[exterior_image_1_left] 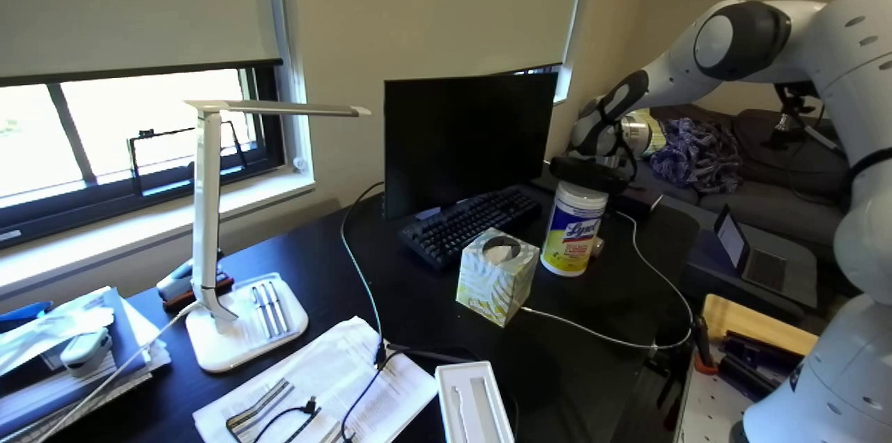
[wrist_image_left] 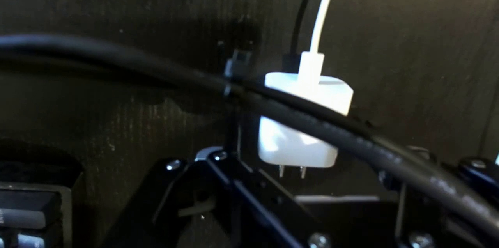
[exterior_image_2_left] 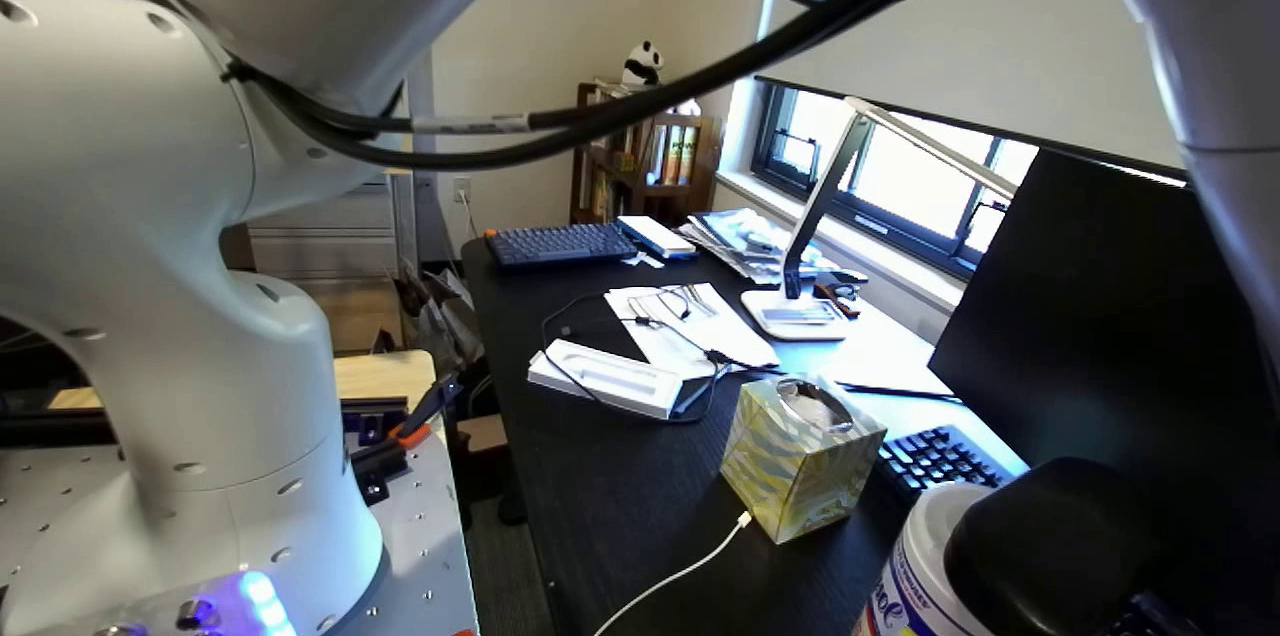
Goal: Pick up the white charger and move it from the left side of the laptop to the right side
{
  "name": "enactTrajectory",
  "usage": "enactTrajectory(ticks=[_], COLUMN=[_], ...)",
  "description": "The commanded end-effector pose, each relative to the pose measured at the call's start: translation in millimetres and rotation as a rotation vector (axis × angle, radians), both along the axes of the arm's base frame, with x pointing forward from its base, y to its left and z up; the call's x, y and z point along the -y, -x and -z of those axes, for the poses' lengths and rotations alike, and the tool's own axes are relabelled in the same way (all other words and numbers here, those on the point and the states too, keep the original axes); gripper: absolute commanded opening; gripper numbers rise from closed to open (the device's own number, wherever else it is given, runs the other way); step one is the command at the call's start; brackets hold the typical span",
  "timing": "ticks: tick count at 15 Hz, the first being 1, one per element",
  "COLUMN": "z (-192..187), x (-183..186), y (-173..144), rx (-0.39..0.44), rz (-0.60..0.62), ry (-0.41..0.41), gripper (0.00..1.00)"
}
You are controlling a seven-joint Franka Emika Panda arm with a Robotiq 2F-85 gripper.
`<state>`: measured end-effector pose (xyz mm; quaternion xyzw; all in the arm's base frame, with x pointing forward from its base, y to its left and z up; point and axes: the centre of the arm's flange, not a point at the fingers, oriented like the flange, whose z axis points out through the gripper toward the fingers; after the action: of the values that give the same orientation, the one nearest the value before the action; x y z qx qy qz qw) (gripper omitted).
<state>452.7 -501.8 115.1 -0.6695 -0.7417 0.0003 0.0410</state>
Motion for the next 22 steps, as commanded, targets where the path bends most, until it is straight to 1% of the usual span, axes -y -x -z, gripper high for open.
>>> enactTrajectory(ticks=[1, 3, 7, 9, 11, 14, 15, 16, 19, 22], z=[-14, -23, -47, -69, -101, -161, -182, -203, -268, -318], x=[4, 6, 16, 19, 19, 15, 12, 8, -7, -32], y=[4, 5, -2, -5, -8, -6, -5, -5, -10, -15], rx=[-0.014, -0.019, -0.009, 0.000, 0.018, 0.068, 0.065, 0.057, 0.075, 0.087], rz=[0.006, 0.012, 0.027, 0.031, 0.022, 0.010, -0.005, -0.030, -0.069, -0.145], ry=[-0.066, -0.089, -0.081, -0.079, -0.091, -0.085, -0.080, -0.074, -0.058, -0.058], gripper=[1.00, 1.00, 1.00, 1.00, 1.00, 1.00, 1.00, 1.00, 1.00, 1.00])
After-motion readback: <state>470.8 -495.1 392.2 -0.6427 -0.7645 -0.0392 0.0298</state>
